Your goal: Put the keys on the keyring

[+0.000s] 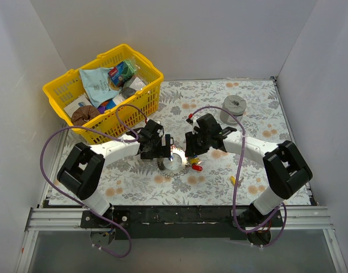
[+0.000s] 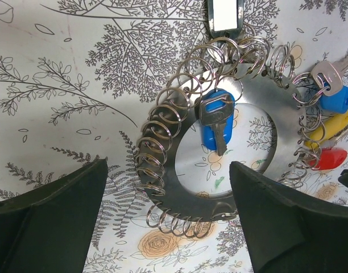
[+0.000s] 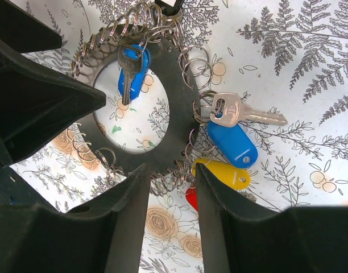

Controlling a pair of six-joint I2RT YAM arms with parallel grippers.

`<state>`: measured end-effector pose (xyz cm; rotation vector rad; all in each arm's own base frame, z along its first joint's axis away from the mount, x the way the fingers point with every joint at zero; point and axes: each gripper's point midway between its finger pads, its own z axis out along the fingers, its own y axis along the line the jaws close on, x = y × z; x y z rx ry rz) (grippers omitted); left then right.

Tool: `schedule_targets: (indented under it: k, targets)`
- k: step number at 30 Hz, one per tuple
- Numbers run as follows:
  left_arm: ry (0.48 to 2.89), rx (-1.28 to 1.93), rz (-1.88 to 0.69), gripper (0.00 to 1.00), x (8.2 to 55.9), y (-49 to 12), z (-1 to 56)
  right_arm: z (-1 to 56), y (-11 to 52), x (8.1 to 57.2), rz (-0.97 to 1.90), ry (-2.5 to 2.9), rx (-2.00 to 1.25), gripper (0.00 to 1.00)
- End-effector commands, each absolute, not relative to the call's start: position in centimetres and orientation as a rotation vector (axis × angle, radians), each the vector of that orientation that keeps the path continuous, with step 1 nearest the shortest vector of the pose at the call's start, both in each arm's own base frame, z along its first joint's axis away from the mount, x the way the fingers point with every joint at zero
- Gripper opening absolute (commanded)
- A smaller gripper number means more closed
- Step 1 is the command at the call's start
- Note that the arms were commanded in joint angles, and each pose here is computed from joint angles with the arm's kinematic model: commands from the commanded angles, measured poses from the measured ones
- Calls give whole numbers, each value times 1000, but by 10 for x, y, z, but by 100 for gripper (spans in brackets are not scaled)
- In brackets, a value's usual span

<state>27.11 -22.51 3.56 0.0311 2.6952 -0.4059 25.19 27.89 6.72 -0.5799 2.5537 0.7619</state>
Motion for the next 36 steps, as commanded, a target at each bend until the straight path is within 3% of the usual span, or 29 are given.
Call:
schedule_targets:
  k: [1, 9, 23, 36]
  targets:
    - [2653, 52, -420, 87, 281, -231, 47, 75, 281, 253, 766, 2535, -598, 45]
    - [2704, 71, -453, 80, 275, -237, 37, 63, 284, 251, 775, 2577, -611, 45]
    - [2713, 111, -498, 58, 272, -244, 25, 39, 275, 218, 834, 2669, -614, 45]
    - [2687, 135, -504, 55, 295, -259, 34, 36, 282, 182, 924, 2707, -692, 43]
